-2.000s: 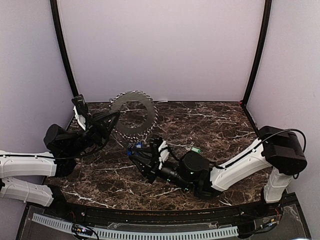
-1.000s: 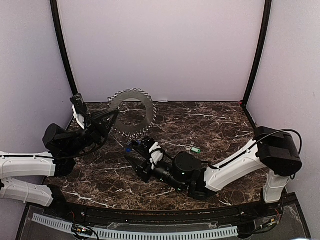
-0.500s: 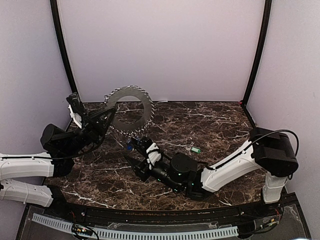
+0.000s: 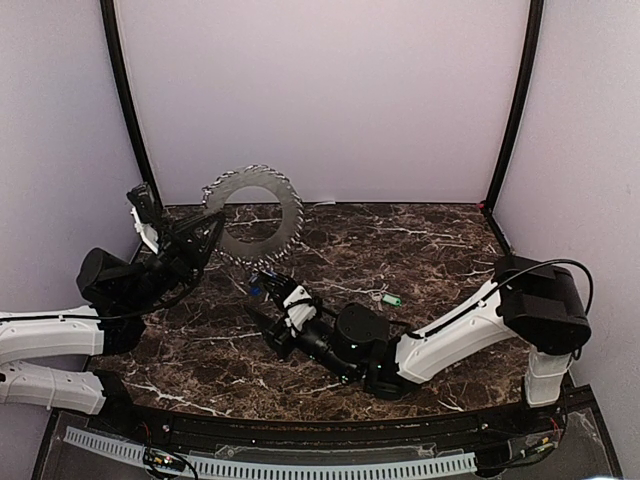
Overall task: Remove the keys from the keyring
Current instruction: Pass from the left arm to the right
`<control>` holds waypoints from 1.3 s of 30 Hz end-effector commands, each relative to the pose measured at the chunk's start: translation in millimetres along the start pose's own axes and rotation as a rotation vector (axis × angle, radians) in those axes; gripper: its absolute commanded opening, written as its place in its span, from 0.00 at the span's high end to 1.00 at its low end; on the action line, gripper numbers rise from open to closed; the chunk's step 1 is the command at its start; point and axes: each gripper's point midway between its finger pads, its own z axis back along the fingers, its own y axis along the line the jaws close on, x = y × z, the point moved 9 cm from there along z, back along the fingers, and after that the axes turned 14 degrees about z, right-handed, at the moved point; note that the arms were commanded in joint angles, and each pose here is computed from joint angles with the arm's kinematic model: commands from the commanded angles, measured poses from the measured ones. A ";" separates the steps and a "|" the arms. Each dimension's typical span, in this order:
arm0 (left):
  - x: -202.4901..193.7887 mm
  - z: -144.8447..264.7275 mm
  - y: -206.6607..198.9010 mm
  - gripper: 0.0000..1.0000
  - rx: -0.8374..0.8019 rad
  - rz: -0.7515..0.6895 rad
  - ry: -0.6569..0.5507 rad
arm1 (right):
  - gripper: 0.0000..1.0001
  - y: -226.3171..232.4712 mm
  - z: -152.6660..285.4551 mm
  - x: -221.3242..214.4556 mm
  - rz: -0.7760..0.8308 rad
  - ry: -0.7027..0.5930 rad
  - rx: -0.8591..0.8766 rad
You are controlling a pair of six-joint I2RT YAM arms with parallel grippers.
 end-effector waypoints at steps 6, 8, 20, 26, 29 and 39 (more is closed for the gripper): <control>7.3 6.7 -4.9 1.00 -0.028 0.070 -0.059 | 0.51 -8.1 -10.6 8.2 0.038 -0.052 -0.068; 6.1 7.3 -4.2 1.00 -0.028 0.084 -0.058 | 0.51 -9.5 -12.5 9.7 0.034 -0.056 -0.078; -0.4 8.3 1.7 1.00 -0.012 0.103 -0.050 | 0.74 -17.4 -17.9 12.2 0.018 -0.047 -0.153; -3.6 8.7 7.7 1.00 0.037 0.095 -0.044 | 0.85 -19.1 -12.4 10.5 0.011 -0.023 -0.148; -5.2 7.8 10.3 1.00 0.051 0.095 -0.039 | 0.83 -18.5 -11.5 8.7 0.009 -0.013 -0.139; -8.4 6.8 18.1 1.00 0.114 0.109 -0.038 | 0.51 -12.9 -12.1 8.6 0.037 -0.013 -0.151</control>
